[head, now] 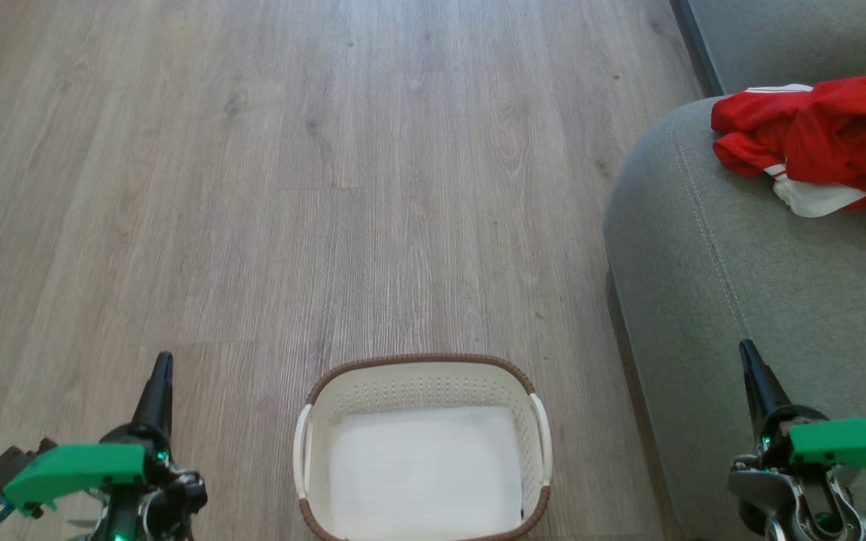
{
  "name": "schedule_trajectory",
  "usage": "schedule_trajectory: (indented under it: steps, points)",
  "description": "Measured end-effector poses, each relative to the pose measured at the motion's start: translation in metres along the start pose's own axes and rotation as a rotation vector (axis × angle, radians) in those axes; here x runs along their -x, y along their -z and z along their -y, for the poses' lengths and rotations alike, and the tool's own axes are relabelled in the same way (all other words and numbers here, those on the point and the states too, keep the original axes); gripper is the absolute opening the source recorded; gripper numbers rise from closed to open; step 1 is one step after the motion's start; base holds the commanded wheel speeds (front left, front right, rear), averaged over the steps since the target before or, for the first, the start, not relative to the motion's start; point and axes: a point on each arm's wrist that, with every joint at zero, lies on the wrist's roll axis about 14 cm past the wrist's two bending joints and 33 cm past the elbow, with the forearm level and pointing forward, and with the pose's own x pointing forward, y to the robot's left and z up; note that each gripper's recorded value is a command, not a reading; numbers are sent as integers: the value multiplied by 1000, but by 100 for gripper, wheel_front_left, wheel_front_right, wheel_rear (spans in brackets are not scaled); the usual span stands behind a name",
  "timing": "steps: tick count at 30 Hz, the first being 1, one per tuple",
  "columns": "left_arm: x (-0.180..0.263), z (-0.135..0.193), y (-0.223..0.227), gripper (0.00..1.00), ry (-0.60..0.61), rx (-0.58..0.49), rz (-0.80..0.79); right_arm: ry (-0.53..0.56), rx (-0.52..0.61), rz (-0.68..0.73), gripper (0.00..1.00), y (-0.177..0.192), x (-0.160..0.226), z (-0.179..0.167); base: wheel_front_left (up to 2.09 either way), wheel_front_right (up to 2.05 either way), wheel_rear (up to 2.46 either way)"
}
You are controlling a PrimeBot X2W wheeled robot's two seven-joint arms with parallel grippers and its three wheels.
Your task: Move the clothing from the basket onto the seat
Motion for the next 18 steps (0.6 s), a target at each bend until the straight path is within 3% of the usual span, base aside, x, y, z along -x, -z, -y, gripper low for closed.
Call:
schedule_trajectory:
  steps: [10, 18]
  points:
    - [-5, 11, -4, 0, 50, 116, 4, -37, -123, -1, 0, -3, -4, -11, 0, 0, 0]
    - [-8, 15, -4, 0, 63, 120, 4, -38, -128, 1, 0, -4, -4, -11, 0, 0, 0]
